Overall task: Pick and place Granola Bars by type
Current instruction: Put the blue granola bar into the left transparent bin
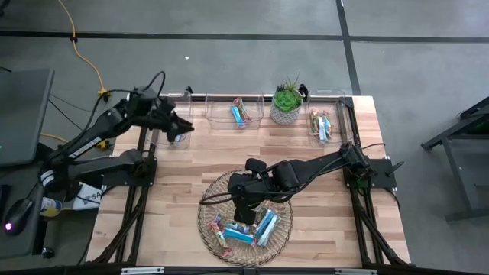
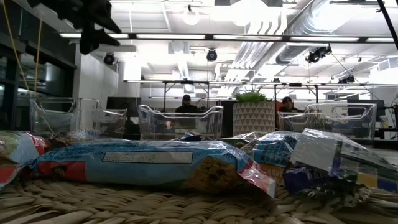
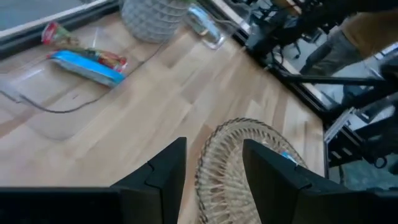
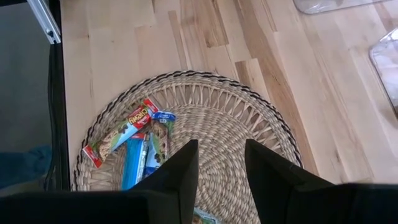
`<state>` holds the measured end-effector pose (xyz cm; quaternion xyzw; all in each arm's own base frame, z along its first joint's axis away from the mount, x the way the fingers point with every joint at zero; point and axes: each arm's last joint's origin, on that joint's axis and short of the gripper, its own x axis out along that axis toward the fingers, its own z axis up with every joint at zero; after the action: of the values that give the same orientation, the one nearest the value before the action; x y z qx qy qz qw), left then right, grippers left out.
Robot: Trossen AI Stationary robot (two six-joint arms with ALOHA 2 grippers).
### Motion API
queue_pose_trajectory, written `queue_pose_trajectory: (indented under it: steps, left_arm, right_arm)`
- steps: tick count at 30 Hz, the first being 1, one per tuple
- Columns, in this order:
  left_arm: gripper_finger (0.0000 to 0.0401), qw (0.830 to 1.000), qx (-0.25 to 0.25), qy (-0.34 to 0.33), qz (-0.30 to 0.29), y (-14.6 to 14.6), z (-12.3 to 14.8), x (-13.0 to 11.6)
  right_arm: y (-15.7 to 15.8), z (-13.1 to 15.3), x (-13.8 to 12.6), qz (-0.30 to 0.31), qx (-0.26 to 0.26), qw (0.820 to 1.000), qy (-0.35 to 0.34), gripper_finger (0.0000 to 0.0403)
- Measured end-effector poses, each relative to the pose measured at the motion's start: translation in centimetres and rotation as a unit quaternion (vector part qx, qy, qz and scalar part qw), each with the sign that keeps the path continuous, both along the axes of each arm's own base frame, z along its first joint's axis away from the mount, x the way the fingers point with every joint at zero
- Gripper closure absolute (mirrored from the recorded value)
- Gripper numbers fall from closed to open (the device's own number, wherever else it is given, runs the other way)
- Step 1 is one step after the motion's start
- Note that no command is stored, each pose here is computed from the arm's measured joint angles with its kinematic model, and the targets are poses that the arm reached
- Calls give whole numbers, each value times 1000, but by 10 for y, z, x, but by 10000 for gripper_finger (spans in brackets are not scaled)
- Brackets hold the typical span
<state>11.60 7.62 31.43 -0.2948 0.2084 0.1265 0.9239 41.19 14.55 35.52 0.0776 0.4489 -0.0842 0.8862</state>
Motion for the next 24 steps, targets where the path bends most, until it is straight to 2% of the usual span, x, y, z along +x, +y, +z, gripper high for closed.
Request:
queue_pose_trajectory:
  steps: [6,13,18,24]
  left_arm:
    - [248,999,30,-32,-6,-31,12,-7]
    - [248,998,39,-42,4,-54,15,-12]
    - [248,999,42,-35,-2,-65,14,-10]
    - [248,998,58,-38,5,-74,14,-10]
  right_arm:
    - [-1,0,-2,1,-6,1000,11,288]
    - [-6,8,-12,-10,-24,1000,14,288]
    - [-12,21,-26,-22,-47,998,19,288]
    - [-14,51,-53,-17,-64,998,-13,289]
